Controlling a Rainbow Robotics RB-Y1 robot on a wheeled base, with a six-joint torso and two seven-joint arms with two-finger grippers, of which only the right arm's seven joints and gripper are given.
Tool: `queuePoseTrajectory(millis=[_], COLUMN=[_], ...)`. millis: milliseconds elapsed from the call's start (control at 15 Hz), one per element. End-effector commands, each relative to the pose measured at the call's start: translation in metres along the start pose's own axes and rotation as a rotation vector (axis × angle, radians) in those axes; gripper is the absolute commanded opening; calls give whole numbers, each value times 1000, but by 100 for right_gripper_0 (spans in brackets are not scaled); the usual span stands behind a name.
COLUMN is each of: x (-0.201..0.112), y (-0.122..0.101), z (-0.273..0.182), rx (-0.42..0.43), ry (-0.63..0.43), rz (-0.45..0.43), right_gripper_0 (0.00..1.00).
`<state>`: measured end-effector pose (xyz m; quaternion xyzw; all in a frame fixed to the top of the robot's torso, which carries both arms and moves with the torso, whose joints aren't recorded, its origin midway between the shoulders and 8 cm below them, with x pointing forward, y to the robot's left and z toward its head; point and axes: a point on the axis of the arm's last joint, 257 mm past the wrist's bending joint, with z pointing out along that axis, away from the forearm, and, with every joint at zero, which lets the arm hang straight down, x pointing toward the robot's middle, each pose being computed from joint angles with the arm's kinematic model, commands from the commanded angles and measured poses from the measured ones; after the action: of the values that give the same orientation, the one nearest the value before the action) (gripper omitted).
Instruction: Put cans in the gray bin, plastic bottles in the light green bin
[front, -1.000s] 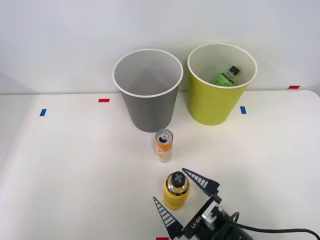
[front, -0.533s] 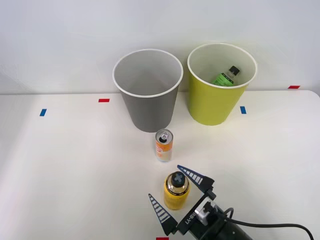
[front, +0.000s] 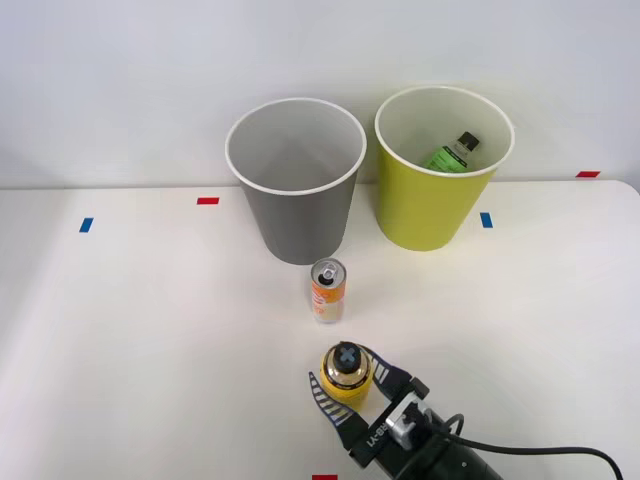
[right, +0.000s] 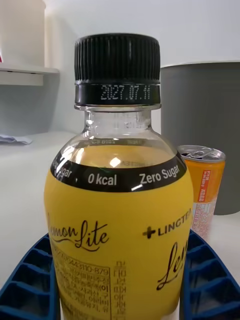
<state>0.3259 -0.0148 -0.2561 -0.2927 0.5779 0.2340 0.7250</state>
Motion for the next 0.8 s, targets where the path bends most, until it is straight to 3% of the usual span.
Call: queuePoseTrajectory(millis=[67,800], x=[1,-36], y=[-3,-31], z=[-4,-11], rx=[2,28], ry=[3,-56], rz=[3,19], right_gripper_0=[0,0])
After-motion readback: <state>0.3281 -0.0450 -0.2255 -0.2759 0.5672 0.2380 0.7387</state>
